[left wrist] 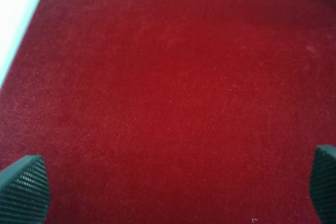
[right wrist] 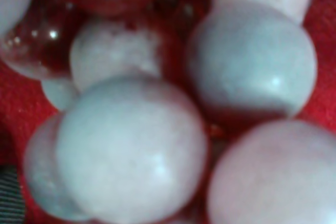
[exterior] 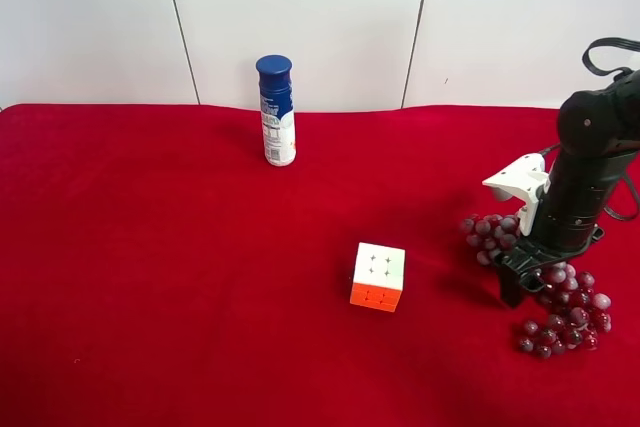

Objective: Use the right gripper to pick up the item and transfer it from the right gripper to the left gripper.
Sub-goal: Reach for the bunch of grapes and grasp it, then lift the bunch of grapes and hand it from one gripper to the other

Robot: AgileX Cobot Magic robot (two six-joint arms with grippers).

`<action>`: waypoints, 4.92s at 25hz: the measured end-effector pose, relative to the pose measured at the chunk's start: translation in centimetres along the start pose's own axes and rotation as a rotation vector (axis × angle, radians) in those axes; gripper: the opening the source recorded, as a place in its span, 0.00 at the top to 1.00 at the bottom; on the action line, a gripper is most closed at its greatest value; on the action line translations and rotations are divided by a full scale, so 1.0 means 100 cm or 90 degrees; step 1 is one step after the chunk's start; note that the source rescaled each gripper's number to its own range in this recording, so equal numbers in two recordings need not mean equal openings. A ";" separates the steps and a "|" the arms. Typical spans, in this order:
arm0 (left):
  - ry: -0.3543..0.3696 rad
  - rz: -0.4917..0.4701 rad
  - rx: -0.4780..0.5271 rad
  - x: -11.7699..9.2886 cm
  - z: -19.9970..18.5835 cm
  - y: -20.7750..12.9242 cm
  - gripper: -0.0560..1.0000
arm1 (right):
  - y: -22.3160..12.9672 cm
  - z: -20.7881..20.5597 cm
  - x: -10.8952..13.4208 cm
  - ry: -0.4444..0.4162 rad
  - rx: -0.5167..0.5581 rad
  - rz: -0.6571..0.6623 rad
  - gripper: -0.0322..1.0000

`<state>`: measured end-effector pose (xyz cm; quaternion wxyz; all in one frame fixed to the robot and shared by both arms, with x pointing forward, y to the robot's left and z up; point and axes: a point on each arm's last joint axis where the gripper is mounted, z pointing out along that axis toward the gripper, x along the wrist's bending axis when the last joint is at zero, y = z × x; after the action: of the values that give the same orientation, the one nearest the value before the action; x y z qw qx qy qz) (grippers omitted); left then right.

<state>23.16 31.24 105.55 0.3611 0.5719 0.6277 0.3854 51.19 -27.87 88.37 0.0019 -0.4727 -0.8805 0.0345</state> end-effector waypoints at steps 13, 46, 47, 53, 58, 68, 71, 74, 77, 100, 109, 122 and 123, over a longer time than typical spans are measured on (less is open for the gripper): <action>0.000 0.000 0.000 0.000 0.000 0.000 0.00 | -0.004 0.000 0.000 0.004 0.026 -0.002 0.81; 0.000 0.000 0.000 0.000 0.000 0.000 0.00 | 0.050 -0.170 0.068 0.153 -0.440 -0.008 0.94; 0.000 0.000 0.000 0.000 0.000 0.000 0.00 | 0.054 -0.176 0.073 0.163 -0.460 -0.026 0.94; 0.000 0.000 0.000 0.000 0.000 0.000 0.00 | 0.065 -0.205 0.096 0.180 -0.548 -0.163 0.95; 0.000 0.000 0.000 0.000 0.000 0.000 0.00 | 0.068 -0.213 0.109 0.167 -0.588 -0.272 0.95; 0.000 0.002 0.000 0.000 0.000 0.000 0.00 | 0.073 -0.223 0.138 0.158 -0.675 -0.419 0.95; 0.000 0.002 0.000 0.000 0.000 0.000 0.00 | 0.073 -0.225 0.144 0.155 -0.697 -0.449 0.95; 0.000 0.003 0.000 0.000 0.000 0.000 0.00 | 0.075 -0.227 0.145 0.151 -0.710 -0.446 0.95; 0.000 0.003 0.000 0.000 0.000 0.000 0.00 | 0.075 -0.227 0.145 0.150 -0.712 -0.446 0.95; -0.027 0.011 -0.068 -0.005 0.000 0.027 0.00 | 0.092 -0.197 0.146 0.196 -0.652 -0.437 0.95; -0.170 -0.010 -0.035 -0.035 0.051 0.065 0.00 | 0.103 -0.185 0.147 0.210 -0.659 -0.440 0.95; -0.316 -0.092 -0.018 -0.064 0.114 0.090 0.00 | 0.105 -0.187 0.148 0.222 -0.679 -0.430 0.95; -0.337 -0.088 -0.022 -0.067 0.115 0.091 0.00 | 0.105 -0.187 0.148 0.222 -0.679 -0.430 0.95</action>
<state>38.03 25.79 108.69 0.5477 0.6022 0.5426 0.2074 52.37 -8.67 105.98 -0.0793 -0.1048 -0.8636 -0.4868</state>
